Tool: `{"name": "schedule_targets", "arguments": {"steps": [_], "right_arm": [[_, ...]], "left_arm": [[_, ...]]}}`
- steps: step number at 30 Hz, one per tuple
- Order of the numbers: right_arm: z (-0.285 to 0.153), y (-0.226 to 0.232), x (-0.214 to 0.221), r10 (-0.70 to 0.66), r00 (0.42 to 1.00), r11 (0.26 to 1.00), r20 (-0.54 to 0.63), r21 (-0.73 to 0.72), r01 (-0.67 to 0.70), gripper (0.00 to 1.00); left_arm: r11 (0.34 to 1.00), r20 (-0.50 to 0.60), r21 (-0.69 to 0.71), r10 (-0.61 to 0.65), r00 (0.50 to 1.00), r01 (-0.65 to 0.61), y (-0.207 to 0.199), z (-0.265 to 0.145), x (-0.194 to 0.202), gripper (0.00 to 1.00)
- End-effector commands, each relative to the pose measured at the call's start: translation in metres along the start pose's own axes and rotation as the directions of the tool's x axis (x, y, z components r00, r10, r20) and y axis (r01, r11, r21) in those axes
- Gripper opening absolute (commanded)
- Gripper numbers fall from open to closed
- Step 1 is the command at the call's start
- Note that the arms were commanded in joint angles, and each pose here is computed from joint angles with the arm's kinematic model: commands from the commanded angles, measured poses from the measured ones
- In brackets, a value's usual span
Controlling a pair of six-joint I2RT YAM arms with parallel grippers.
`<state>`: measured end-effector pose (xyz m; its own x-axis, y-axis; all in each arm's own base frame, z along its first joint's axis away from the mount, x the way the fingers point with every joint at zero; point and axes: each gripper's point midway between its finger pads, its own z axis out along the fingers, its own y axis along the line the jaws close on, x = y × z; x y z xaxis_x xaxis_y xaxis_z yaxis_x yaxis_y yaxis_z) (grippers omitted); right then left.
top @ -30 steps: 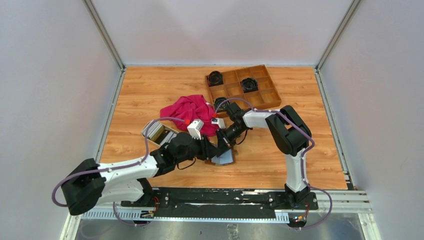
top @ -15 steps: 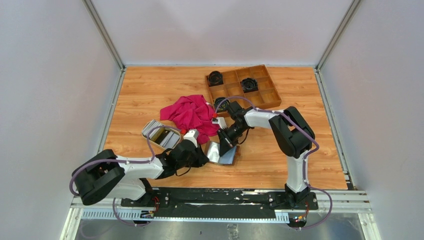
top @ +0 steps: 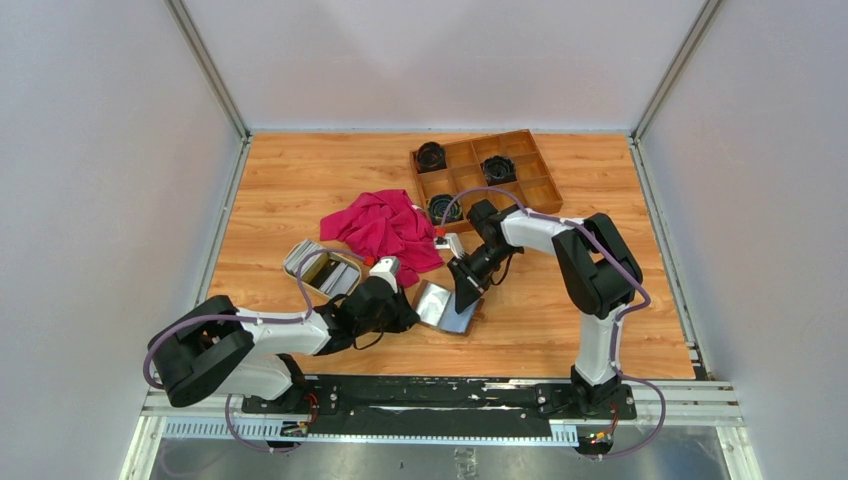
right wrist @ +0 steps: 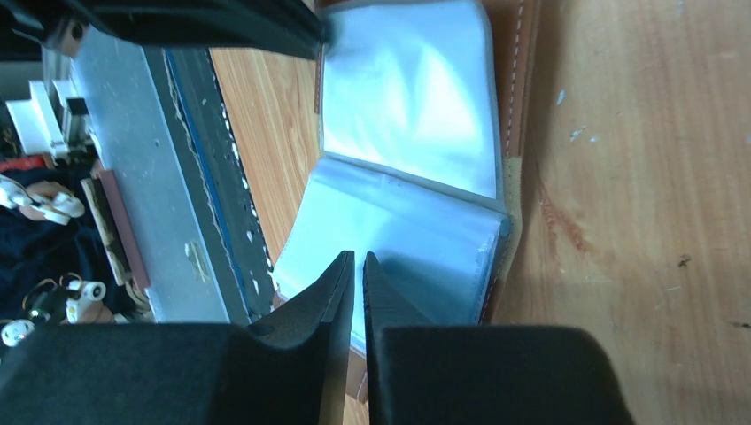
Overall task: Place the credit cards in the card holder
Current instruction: Open the card holder at the center of the board.
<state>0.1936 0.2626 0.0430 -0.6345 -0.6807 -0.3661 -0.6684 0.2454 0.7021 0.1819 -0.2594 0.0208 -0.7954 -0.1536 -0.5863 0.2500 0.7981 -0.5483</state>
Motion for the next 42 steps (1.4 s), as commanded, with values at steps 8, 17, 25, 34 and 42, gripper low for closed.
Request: {"name": "schedule_targets", "arguments": {"steps": [8,17,25,34,42], "right_arm": [[-0.006,-0.04,0.044,-0.076,0.967,0.973,-0.245,0.193,0.125,0.11],[-0.018,-0.006,0.01,-0.3,0.947,0.94,-0.112,0.135,0.314,0.11],[-0.029,0.035,-0.002,-0.586,0.81,0.809,0.016,0.075,0.583,0.11],[-0.036,0.037,-0.013,-0.806,0.588,0.571,-0.062,0.18,0.801,0.17],[-0.039,0.044,-0.018,-0.967,0.228,0.213,-0.115,0.126,0.969,0.56]], "left_arm": [[0.997,-0.008,0.075,0.011,1.0,-0.011,-0.024,-0.005,-0.012,0.15],[0.993,-0.002,0.121,0.005,1.0,-0.005,-0.039,-0.007,-0.02,0.16],[0.993,-0.02,0.117,0.0,1.0,0.003,-0.041,-0.003,-0.018,0.16],[0.992,-0.025,0.129,-0.003,1.0,0.006,-0.045,-0.002,-0.019,0.17],[0.992,-0.019,0.129,0.0,1.0,0.002,-0.045,-0.003,-0.02,0.17]]}}
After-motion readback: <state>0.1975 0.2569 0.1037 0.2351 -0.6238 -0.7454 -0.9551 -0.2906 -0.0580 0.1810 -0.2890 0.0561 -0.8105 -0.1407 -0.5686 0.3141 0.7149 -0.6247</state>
